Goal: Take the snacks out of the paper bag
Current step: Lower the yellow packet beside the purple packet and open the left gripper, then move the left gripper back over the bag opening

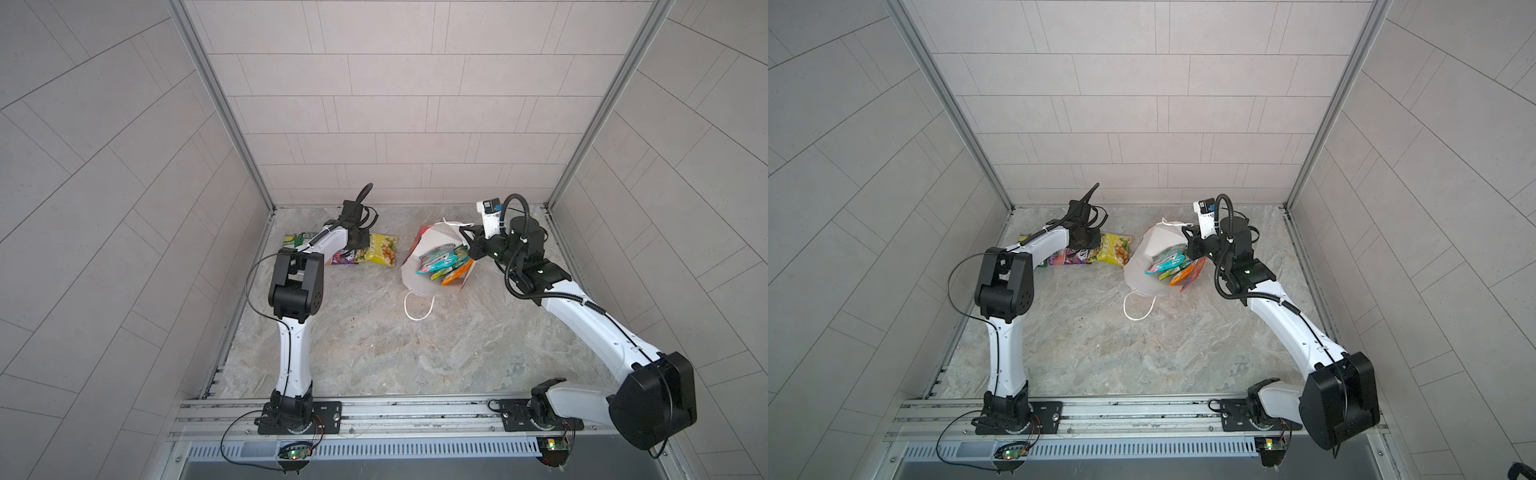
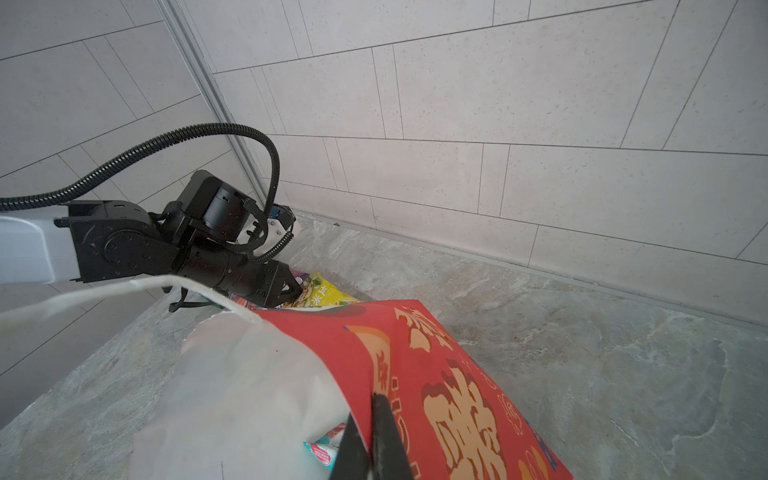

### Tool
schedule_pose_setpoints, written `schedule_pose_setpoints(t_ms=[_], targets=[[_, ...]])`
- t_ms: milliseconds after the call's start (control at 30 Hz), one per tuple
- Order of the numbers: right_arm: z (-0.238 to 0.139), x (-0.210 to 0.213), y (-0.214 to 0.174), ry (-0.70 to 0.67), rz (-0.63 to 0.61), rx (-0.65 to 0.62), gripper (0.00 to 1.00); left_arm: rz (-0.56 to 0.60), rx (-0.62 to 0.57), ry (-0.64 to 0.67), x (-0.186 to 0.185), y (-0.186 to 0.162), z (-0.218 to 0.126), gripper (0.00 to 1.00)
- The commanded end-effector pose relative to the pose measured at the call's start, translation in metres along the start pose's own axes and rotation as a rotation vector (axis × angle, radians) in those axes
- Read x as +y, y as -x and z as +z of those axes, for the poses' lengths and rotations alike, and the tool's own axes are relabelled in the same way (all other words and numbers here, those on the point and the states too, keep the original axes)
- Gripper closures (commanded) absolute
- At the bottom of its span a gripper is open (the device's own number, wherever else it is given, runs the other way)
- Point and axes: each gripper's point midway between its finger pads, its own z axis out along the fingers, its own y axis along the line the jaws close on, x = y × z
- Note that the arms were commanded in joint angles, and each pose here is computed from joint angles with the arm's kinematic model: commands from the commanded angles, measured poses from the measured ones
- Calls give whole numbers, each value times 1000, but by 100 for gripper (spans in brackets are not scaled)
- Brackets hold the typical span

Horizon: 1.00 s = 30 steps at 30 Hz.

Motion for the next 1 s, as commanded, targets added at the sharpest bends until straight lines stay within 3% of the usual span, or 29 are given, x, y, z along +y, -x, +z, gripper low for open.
schedule_pose_setpoints(t_ms=[0, 267, 567, 767, 967], targets=[[-6, 1, 15, 2, -17, -49, 100, -13, -29, 28, 8, 7, -11, 66], [-6, 2, 15, 3, -19, -39, 100, -16, -114, 21, 6, 31, -52, 52], [-4, -2, 13, -11, -17, -37, 100, -73, -297, -91, -5, 53, -134, 50], [-2, -7, 11, -35, -26, -33, 100, -157, -502, -284, -22, 48, -197, 43], [8, -11, 3, -36, -17, -16, 100, -193, -606, -334, -20, 20, -252, 41]])
